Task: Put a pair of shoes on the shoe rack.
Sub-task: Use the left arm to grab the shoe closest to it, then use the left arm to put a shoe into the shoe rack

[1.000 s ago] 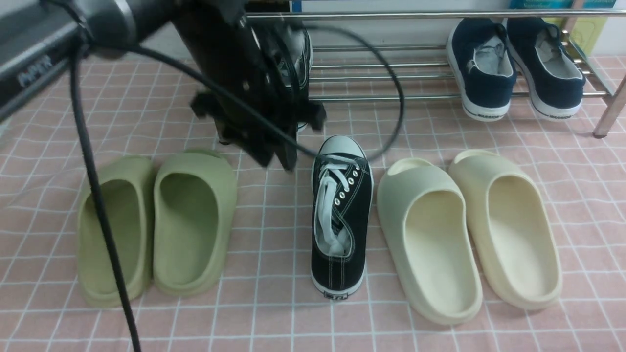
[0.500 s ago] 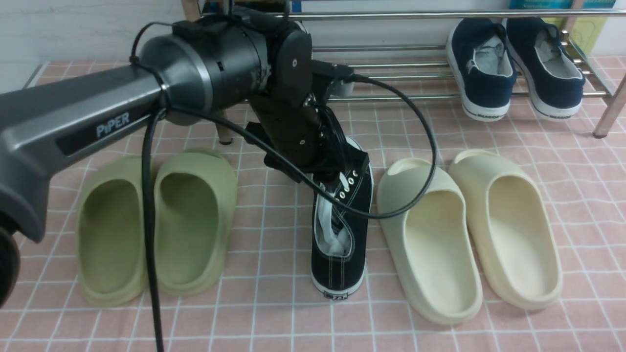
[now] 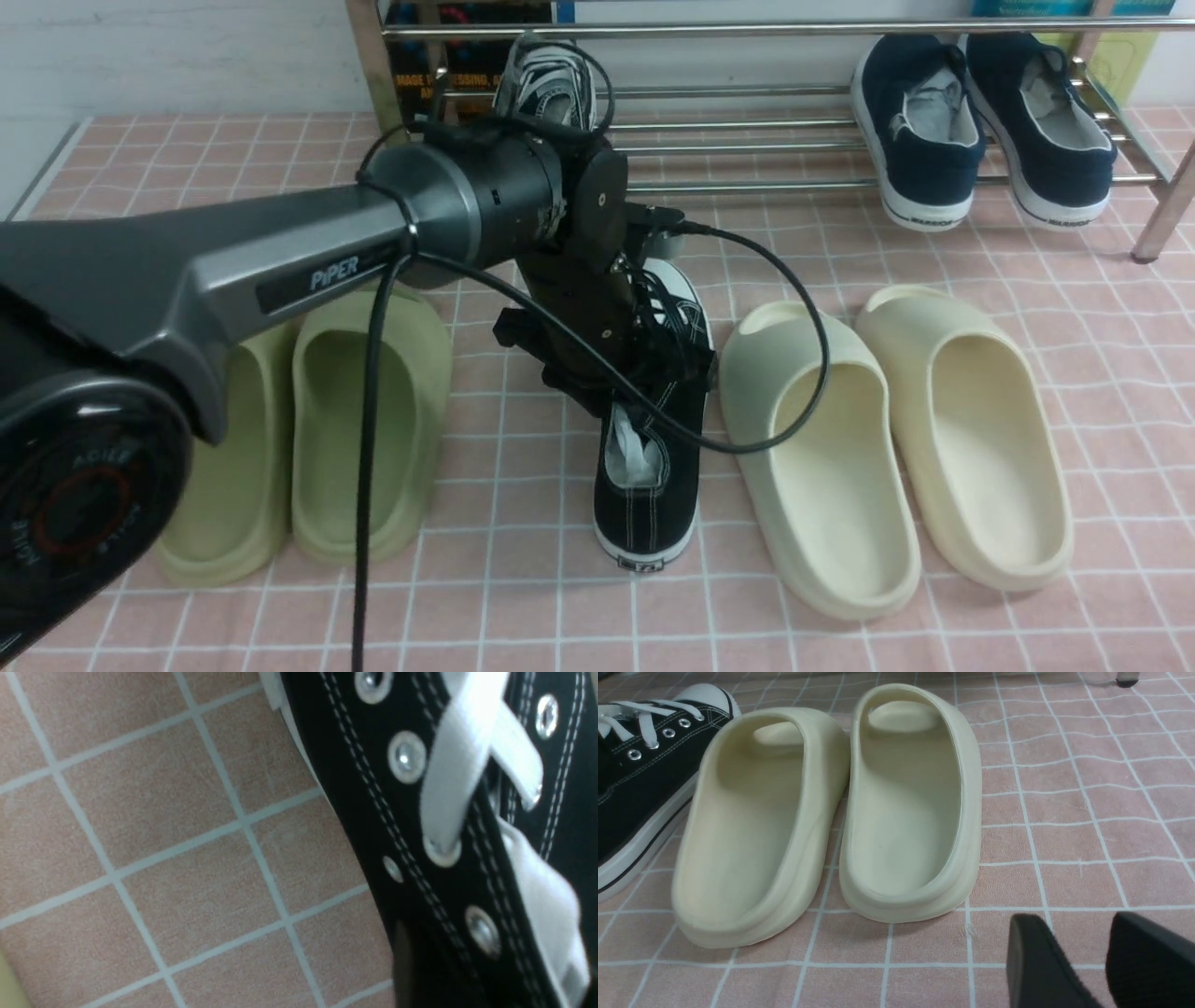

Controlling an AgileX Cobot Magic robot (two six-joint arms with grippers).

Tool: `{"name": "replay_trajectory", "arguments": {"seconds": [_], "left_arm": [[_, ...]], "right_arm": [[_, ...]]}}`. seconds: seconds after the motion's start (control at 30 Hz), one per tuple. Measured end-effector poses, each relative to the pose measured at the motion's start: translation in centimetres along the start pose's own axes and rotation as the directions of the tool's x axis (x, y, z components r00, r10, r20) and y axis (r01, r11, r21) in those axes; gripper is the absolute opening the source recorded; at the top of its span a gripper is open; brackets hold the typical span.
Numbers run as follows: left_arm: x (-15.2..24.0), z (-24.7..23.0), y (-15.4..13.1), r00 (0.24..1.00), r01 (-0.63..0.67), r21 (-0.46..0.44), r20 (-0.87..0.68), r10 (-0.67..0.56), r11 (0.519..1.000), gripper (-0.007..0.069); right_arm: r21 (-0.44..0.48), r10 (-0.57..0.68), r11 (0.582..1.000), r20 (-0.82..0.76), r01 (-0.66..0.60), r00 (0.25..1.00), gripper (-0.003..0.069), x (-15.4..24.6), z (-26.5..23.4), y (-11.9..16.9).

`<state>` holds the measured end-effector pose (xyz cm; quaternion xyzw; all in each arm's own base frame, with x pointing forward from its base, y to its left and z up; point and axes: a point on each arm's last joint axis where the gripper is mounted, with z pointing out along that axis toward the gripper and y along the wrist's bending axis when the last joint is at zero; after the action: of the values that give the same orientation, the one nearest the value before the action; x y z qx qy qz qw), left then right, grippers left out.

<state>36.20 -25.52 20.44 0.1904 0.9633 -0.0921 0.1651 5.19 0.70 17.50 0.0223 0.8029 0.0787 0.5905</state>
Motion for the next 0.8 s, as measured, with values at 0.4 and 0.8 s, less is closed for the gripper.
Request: {"name": "replay_trajectory", "arguments": {"seconds": [0.4,0.8], "left_arm": [[-2.3,-3.0,-0.7,0.999,0.020,0.010,0.027,-0.020,1.000,0.0065],[-8.1,-6.3,-1.0,0.964,0.038,-0.039,0.263,-0.027,0.999,0.0065]], "right_arm": [[0.000,0.000,1.000,0.000,0.000,1.000,0.0240,0.0,0.0,0.0],[0.000,0.000,1.000,0.000,0.000,1.000,0.0240,0.0,0.0,0.0]]}}
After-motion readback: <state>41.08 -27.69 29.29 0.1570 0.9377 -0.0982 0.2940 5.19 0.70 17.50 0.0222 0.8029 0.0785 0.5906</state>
